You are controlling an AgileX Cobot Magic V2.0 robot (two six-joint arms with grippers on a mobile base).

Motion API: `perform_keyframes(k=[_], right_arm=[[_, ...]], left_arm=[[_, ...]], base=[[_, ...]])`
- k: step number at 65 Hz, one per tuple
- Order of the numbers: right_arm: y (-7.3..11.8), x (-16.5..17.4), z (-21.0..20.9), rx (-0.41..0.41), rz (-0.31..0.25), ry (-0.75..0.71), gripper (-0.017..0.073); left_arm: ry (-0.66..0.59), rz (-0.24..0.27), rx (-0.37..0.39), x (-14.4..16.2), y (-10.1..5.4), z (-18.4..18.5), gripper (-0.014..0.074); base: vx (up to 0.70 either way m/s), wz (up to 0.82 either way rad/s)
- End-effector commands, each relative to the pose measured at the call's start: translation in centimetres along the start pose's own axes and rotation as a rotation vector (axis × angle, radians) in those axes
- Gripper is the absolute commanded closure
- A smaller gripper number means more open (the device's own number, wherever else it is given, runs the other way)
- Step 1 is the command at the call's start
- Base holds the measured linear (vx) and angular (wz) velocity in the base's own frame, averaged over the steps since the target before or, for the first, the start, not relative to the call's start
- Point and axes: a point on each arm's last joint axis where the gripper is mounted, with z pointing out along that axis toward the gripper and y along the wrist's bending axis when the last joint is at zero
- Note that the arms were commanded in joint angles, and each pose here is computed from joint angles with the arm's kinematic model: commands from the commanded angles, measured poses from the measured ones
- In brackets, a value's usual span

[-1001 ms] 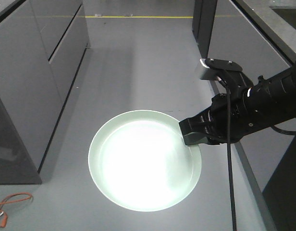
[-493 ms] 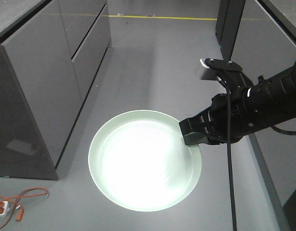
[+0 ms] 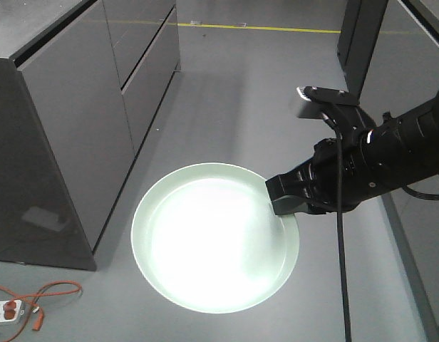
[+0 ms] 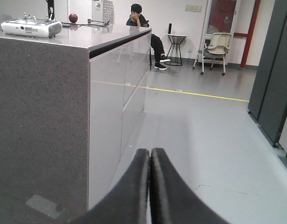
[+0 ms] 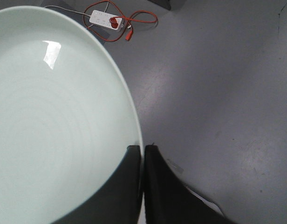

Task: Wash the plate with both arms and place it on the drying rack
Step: 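Carry the plate in the right gripper while driving away from the counter, then keep holding the plate in the right gripper while driving down the aisle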

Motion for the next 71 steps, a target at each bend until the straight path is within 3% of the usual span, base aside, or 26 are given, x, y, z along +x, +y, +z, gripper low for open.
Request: perform_keyframes(k=[1,71], right_arm=[[0.84,-0.74,-1.61,-0.023,-0.010,-0.091,0.0568],[0.84,-0.74,-1.61,-0.023,-0.010,-0.091,0.0568]], left_arm=[[-0.119,-0.007,0.011,-1.78,-0.16,-0.33,0.0600],[-0.119,-0.007,0.011,-1.78,-0.16,-0.33,0.0600]], base=[[0.10,0.06],[0.13,0.03]])
